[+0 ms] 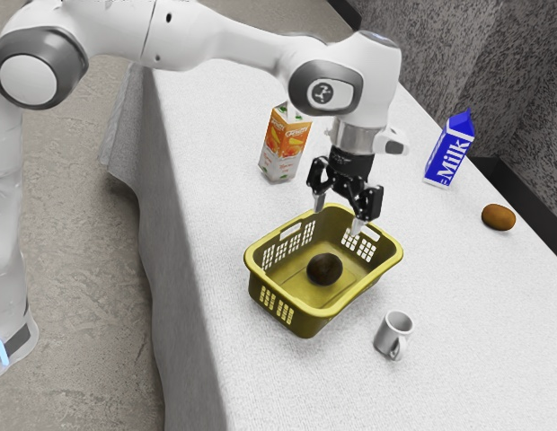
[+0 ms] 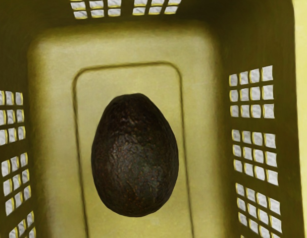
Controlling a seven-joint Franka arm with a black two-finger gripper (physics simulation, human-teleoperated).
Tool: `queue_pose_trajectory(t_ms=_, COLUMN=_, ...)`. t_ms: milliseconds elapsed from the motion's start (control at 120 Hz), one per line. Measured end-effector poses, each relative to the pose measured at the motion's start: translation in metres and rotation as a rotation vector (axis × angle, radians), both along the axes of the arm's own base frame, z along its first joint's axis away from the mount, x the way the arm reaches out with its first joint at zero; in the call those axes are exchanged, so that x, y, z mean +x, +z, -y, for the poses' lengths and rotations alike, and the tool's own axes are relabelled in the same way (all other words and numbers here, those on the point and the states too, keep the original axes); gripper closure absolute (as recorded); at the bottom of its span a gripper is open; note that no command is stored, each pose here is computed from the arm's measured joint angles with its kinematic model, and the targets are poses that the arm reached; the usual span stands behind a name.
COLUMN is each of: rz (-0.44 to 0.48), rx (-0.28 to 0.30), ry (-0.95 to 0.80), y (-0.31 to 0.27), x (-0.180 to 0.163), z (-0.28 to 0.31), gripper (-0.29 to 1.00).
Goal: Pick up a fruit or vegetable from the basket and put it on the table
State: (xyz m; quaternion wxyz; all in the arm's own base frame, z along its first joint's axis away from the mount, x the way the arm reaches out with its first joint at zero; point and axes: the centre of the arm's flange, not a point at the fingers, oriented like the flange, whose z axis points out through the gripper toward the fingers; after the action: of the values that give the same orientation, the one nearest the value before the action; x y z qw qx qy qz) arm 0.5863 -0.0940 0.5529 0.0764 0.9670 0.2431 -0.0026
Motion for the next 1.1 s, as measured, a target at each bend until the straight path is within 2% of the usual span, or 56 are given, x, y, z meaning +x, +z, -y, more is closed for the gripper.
queue_pose_trajectory(t_ms=217, rz=-0.023, rx=-0.01, ry=-0.009, y=-0.02, x=0.006, z=0.006, gripper=0.0)
queue_pose_trajectory(t_ms=575, rz=-0.027, rx=-0.009, ry=-0.008, y=-0.036, x=-0.006, z=0.006, gripper=0.0)
queue_pose_trajectory(t_ms=1100, rz=-0.035, rx=-0.016, ry=0.021, y=-0.067, x=0.012, z=-0.009, gripper=0.0)
